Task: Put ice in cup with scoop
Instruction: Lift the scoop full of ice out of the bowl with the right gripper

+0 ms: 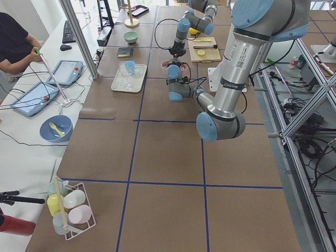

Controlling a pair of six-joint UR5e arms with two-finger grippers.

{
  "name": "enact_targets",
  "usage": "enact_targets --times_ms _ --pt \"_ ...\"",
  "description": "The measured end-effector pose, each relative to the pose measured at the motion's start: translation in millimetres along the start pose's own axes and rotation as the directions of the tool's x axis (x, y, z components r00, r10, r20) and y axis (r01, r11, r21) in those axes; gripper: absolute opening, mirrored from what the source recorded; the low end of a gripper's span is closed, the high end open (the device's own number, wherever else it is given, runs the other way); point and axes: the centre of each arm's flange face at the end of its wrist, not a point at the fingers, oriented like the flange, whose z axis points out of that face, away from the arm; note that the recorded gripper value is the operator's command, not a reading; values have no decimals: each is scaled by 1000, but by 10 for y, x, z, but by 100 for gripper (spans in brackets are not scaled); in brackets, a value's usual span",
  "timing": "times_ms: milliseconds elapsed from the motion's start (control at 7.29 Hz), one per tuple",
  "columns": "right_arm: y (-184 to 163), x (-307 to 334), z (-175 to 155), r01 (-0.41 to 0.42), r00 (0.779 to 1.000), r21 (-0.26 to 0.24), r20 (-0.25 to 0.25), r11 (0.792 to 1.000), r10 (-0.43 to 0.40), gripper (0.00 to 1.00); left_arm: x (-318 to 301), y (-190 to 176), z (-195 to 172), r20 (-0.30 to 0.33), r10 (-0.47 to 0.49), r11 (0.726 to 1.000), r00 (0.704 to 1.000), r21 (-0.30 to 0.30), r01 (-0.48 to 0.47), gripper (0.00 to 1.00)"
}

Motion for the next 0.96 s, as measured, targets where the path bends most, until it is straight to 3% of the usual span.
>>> enact_targets --times_ms 960 --pt "382 525 -627 -105 989 147 116 984 89 0 -119 47 -119 23 -9 1000 1000 -4 9 100"
